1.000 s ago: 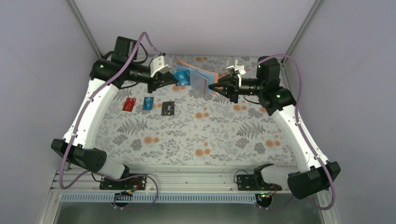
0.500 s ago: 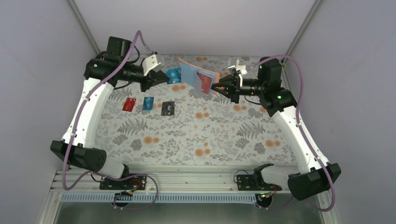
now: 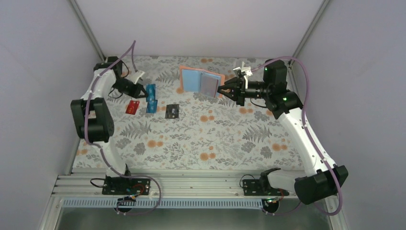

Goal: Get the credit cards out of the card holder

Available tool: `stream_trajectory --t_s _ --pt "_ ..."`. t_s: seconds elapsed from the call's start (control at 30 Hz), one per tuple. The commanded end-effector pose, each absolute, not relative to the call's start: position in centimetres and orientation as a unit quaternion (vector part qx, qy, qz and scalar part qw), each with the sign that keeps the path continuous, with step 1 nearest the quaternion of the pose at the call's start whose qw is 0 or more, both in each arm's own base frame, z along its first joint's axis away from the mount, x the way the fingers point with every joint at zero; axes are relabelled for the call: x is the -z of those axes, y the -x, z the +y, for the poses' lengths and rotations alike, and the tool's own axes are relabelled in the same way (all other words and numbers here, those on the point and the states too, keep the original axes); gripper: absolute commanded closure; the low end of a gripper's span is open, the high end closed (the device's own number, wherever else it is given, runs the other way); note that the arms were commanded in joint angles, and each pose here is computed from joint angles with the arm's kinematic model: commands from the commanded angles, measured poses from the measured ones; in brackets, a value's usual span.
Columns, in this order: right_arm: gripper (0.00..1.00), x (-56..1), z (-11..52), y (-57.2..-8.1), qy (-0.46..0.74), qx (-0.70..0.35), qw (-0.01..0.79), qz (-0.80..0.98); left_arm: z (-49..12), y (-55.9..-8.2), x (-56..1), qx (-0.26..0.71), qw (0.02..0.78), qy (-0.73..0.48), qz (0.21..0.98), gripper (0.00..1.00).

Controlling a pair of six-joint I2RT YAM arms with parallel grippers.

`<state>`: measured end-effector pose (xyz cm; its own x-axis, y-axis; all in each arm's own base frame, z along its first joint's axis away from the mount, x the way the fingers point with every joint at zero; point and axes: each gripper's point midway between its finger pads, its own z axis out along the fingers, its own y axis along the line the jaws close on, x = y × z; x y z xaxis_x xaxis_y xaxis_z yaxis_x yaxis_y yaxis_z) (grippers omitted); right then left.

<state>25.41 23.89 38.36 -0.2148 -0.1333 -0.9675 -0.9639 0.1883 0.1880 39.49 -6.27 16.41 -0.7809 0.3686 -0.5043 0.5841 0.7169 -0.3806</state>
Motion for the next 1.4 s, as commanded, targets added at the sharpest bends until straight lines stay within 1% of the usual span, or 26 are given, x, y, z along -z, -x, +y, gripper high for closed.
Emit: stream_trajectory --t_s 0.0,0.1,0.23,0.4,0.87,1.0,1.23,1.33,1.37 --pt "0.96 -38.3 23.8 -25.4 0.444 -0.464 0.452 0.619 -6.2 -38.2 -12.3 0.283 0.122 -0.243 0.920 0.98" --pt "0.96 -38.1 23.8 -25.4 0.445 -0.463 0.452 0.619 -5.8 -38.2 -10.3 0.281 0.100 -0.237 0.925 0.98" --pt "0.96 -37.8 23.9 -25.7 0.444 -0.467 0.446 0.621 -6.0 -37.9 -8.0 0.308 0.059 -0.231 0.921 0.98" --pt "0.96 -37.7 23.9 -25.7 0.445 -0.465 0.445 0.622 -5.4 -38.4 -6.1 0.318 0.031 -0.219 0.922 0.98" --pt "0.96 -37.6 24.0 -25.5 0.449 -0.468 0.442 0.619 -4.0 -39.9 -3.9 0.293 -0.003 -0.227 0.929 0.98" --pt "0.96 -37.7 24.0 -25.4 0.451 -0.469 0.443 0.617 -3.1 -39.9 -2.9 0.272 -0.018 -0.230 0.934 0.98" --pt "0.96 -37.6 24.0 -25.4 0.451 -0.471 0.440 0.617 -2.6 -40.2 -2.4 0.257 -0.022 -0.235 0.937 0.97" --pt "0.96 -37.5 24.0 -25.4 0.452 -0.471 0.439 0.617 -2.3 -40.2 -2.0 0.252 -0.028 -0.236 0.938 0.96" --pt "0.96 -37.5 24.0 -25.3 0.453 -0.472 0.439 0.616 -2.4 -40.1 -2.0 0.254 -0.028 -0.236 0.938 0.94"
